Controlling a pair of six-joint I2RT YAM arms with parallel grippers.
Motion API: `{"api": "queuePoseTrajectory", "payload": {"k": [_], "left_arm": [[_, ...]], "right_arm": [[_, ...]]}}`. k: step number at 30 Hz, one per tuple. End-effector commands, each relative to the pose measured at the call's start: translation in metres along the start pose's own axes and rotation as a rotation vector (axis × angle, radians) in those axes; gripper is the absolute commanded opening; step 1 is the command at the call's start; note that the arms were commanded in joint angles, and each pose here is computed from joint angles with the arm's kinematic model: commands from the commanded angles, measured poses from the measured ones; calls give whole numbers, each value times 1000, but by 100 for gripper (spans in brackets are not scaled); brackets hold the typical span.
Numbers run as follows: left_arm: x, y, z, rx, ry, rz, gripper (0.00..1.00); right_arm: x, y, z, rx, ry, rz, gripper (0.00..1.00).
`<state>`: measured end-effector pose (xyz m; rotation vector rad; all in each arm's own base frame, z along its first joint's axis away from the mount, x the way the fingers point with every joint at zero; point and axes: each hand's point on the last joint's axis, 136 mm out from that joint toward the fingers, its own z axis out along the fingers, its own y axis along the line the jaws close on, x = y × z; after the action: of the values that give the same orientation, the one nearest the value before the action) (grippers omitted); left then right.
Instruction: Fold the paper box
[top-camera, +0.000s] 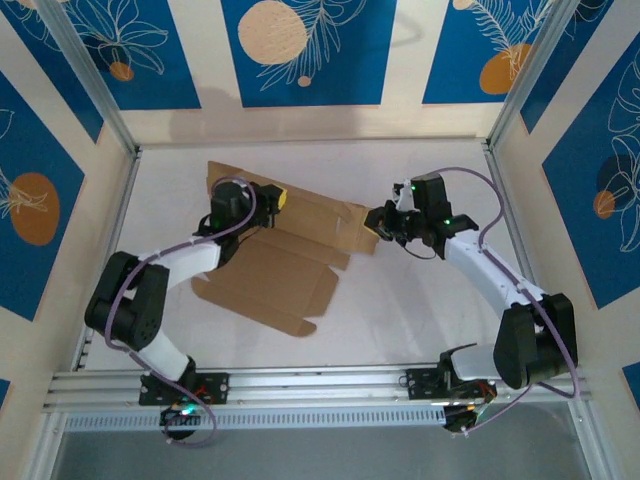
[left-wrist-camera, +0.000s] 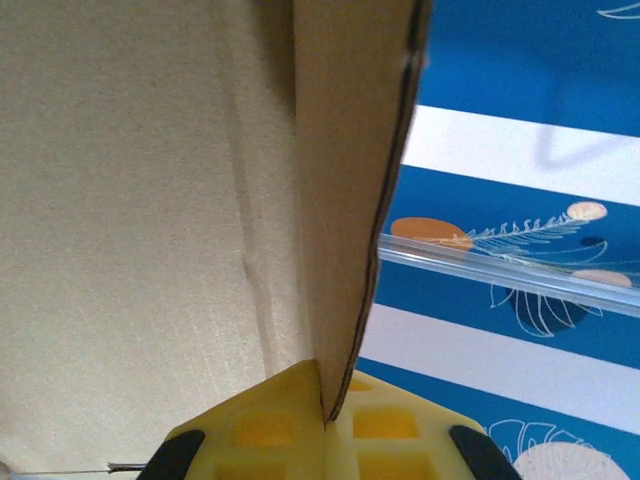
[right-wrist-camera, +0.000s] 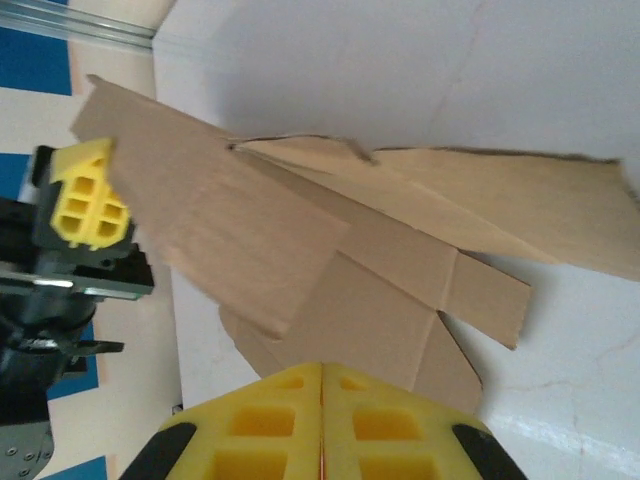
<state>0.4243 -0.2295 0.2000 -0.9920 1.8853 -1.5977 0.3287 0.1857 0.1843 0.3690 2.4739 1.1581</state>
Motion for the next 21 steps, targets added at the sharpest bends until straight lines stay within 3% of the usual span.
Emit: {"api": "queuePoseTrajectory", "payload": {"k": [1, 8, 16, 21], "left_arm": [[6, -37, -13, 134, -9, 109, 0], [16, -45, -20, 193, 21, 168, 0], [21, -16, -25, 156, 35, 151, 0], [26, 7, -28, 106, 55, 142, 0]], "right_arm": [[6, -15, 7, 58, 10, 12, 10], [5, -38, 39, 194, 18, -71, 12], [-44, -36, 64, 212, -111, -153, 18], [-67, -42, 72, 272, -122, -218, 24]]}}
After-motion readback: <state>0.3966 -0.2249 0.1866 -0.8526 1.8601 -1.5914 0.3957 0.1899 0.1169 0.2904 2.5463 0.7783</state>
